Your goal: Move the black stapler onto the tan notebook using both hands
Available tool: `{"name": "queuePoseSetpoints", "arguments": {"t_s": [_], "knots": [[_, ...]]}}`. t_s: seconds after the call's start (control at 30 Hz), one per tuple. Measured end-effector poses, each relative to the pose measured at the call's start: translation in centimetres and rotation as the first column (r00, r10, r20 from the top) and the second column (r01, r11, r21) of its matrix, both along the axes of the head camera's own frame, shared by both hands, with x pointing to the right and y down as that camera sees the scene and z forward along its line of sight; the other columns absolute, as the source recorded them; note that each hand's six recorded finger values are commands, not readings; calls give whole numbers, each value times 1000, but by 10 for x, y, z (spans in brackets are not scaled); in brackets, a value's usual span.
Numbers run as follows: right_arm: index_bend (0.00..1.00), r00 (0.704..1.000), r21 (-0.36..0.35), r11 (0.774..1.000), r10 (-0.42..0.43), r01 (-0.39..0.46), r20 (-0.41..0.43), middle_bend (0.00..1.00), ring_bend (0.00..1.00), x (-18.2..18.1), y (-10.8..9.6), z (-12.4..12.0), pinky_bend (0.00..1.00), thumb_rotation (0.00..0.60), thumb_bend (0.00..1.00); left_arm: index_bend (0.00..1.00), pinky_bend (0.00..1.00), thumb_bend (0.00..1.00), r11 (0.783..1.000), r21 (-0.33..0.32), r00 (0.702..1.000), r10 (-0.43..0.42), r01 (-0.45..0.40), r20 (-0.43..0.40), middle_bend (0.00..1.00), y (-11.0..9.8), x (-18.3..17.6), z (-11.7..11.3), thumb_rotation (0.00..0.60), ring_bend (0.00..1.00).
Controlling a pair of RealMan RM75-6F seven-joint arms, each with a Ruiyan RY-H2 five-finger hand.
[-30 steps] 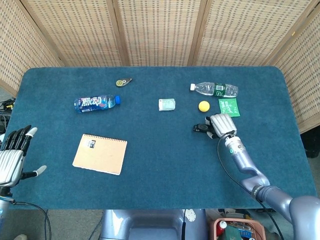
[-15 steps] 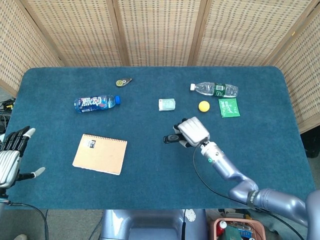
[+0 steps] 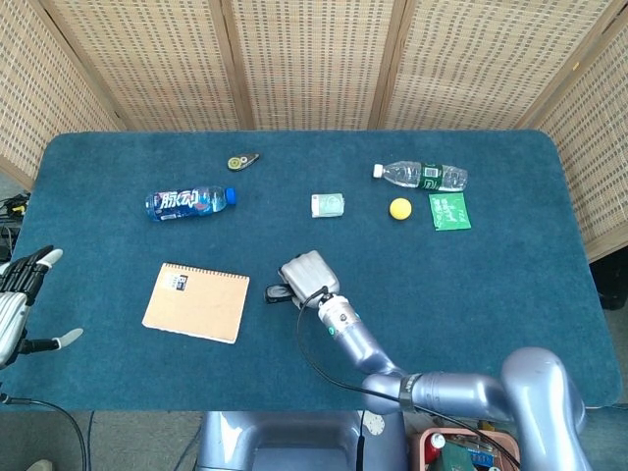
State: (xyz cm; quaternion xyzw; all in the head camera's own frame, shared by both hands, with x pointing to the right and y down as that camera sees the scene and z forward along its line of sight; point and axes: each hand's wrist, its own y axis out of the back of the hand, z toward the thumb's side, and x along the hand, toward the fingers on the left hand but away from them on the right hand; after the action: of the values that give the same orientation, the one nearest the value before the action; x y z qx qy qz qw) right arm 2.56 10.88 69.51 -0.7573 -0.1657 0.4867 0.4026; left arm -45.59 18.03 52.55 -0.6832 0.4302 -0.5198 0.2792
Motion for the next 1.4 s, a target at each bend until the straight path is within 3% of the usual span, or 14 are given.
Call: {"name": "queuePoseSetpoints", "arguments": {"t_s": [0.1, 0.13, 0.2, 0.27, 0.3, 0.4, 0.6, 0.9, 1.07, 1.2, 1.4], "knots": [[575, 1000, -6, 1000, 11, -11, -20, 588, 429, -6, 4, 7, 593, 600, 419, 0, 0, 135, 1000, -10, 1000, 4, -5, -5, 0, 0, 0, 0, 600, 0], [551, 1000, -3, 1000, 13, -14, -27, 572, 426, -7, 4, 9, 568, 600, 378, 0, 0, 136, 1000, -10, 1000, 5, -5, -6, 0, 0, -1, 0, 600, 0], [423, 999, -2, 1000, 21, -21, -34, 449, 345, -8, 5, 12, 476, 600, 212, 0, 0, 138, 1000, -10, 1000, 6, -6, -8, 0, -1, -1, -1, 600, 0], [216, 999, -10, 1000, 24, -24, -34, 213, 143, -8, 6, 13, 348, 600, 30, 0, 0, 139, 1000, -12, 1000, 5, -5, -8, 0, 0, -1, -1, 600, 0], [148, 999, -16, 1000, 25, -25, -34, 131, 65, -7, 7, 14, 303, 600, 7, 0, 0, 139, 1000, -13, 1000, 5, -5, -8, 0, 0, -1, -1, 600, 0], [75, 998, -49, 998, 33, -35, -44, 39, 1, -3, 9, 17, 246, 600, 0, 0, 0, 139, 1000, -13, 1000, 7, -7, -8, 0, 0, 0, 0, 600, 0], [66, 998, -86, 995, 49, -52, -36, 21, 0, 5, 8, 9, 238, 600, 0, 0, 0, 141, 1000, -17, 1000, 13, -13, -3, 0, 1, 2, 1, 600, 0], [66, 998, -1, 998, 69, -69, -15, 21, 0, 42, -6, -34, 212, 600, 0, 0, 0, 142, 1000, -14, 1000, 26, -26, 8, 0, 3, 5, 4, 600, 0], [66, 995, 116, 989, 94, -89, -37, 20, 0, 99, -15, -62, 170, 600, 0, 0, 0, 141, 999, -16, 999, 46, -46, 0, 0, 5, 12, 7, 600, 0], [66, 990, 195, 974, 128, -116, -53, 20, 0, 154, -10, -76, 139, 600, 0, 0, 0, 142, 997, -28, 997, 76, -76, -12, 0, 6, 20, 13, 600, 0], [65, 973, 204, 953, 231, -225, -5, 20, 0, 241, 20, -86, 136, 600, 0, 0, 0, 136, 981, -22, 980, 194, -195, -37, 0, -6, 44, 31, 600, 0]]}}
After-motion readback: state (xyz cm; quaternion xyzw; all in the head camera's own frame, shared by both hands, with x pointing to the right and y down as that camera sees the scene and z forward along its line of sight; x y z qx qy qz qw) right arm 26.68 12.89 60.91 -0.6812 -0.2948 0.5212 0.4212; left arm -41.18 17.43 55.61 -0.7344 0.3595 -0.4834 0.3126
